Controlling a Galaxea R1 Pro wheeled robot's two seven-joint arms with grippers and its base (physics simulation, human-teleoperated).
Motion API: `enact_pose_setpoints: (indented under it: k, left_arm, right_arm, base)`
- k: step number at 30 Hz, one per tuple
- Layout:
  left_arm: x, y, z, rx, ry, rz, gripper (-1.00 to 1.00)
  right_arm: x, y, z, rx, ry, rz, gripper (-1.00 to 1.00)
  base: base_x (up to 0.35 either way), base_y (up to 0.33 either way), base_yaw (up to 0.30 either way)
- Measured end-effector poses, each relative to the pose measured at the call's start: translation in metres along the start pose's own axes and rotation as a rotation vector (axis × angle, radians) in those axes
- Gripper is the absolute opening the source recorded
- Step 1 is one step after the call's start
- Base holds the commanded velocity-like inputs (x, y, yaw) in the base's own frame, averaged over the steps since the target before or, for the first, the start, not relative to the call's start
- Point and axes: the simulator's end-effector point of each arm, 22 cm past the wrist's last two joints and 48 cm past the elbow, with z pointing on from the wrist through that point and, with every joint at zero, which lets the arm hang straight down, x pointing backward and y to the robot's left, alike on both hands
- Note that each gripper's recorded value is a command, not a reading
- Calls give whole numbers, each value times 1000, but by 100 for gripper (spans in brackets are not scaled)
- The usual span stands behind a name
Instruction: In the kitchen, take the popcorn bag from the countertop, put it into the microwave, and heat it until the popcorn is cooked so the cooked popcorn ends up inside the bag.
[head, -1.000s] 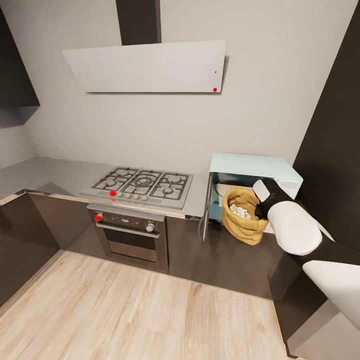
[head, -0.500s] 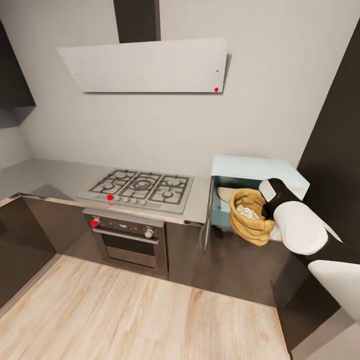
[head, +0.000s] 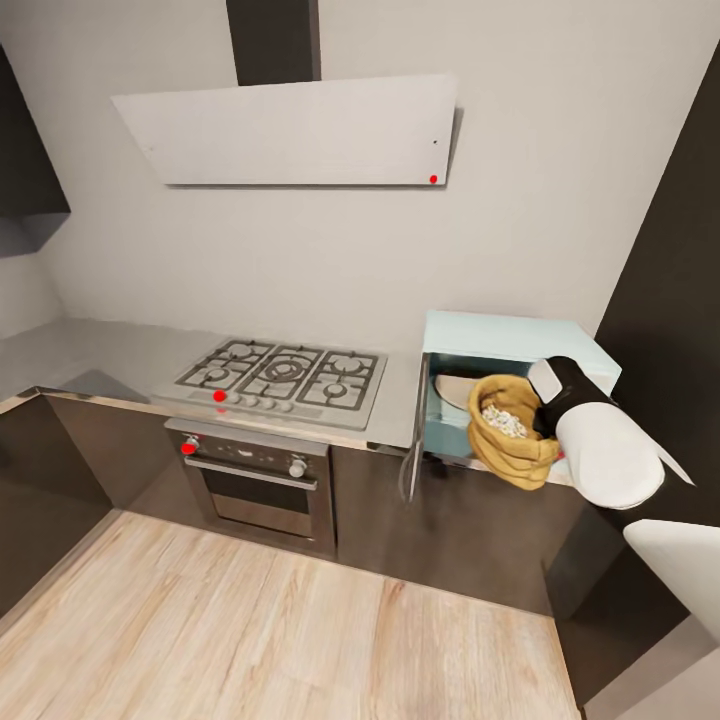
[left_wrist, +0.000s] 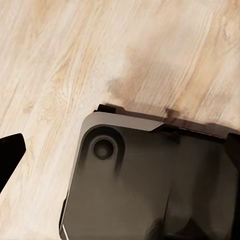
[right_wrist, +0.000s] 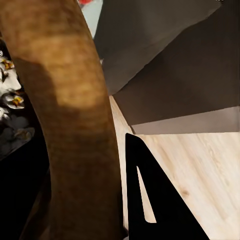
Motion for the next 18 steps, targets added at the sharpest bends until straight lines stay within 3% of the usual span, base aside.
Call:
enact_pose_setpoints:
  k: [9,18]
  left_arm:
    - [0,0,0,0,0,0,100]
    - [0,1,0,-1,0,0,100]
  right_arm:
    - [-2,-6,1,25,-8,24,-100]
    - [-1,-6,1,24,-7,25,-100]
  base:
    - [7,0,0]
    - [192,0,0]
